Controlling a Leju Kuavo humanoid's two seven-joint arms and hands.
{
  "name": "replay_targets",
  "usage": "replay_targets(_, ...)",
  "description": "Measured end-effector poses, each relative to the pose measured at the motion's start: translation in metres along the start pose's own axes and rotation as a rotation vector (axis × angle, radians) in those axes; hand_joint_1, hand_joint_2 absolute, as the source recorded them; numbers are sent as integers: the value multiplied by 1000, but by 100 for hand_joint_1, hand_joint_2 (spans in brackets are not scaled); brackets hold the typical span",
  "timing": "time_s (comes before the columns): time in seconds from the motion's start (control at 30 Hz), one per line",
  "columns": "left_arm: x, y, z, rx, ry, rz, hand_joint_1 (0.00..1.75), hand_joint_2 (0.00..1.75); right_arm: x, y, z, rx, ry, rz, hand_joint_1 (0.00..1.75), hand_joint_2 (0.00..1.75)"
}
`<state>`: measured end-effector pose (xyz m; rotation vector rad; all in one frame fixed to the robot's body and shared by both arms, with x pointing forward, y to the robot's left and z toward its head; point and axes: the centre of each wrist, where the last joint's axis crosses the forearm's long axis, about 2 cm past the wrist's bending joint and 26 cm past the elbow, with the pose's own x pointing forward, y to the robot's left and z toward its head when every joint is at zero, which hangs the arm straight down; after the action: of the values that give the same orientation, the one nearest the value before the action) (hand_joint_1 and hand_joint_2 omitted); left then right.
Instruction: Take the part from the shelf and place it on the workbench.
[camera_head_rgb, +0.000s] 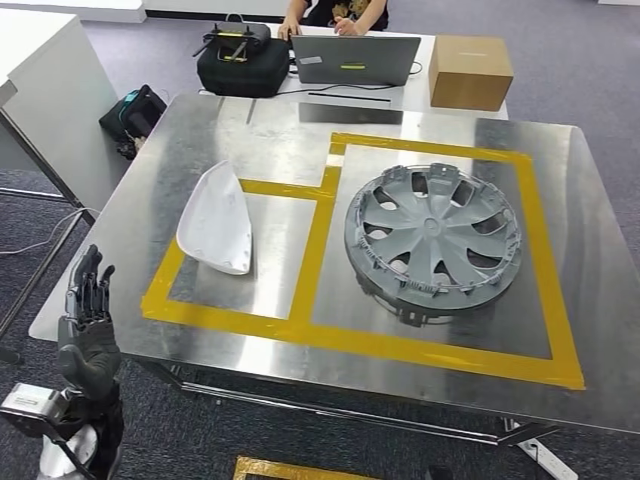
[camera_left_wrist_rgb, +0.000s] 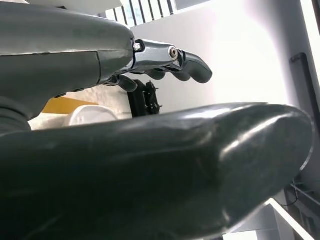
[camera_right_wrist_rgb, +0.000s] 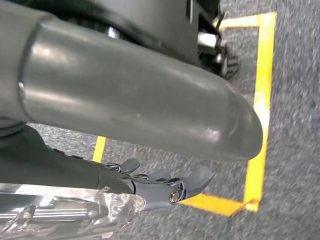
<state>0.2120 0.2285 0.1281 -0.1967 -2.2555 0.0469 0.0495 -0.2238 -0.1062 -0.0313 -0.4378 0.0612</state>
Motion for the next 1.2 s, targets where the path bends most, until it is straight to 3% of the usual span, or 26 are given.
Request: replay_targets(1.2, 0, 1, 2, 1, 6, -5, 0, 0, 1, 0, 0, 3, -1, 0, 0, 0)
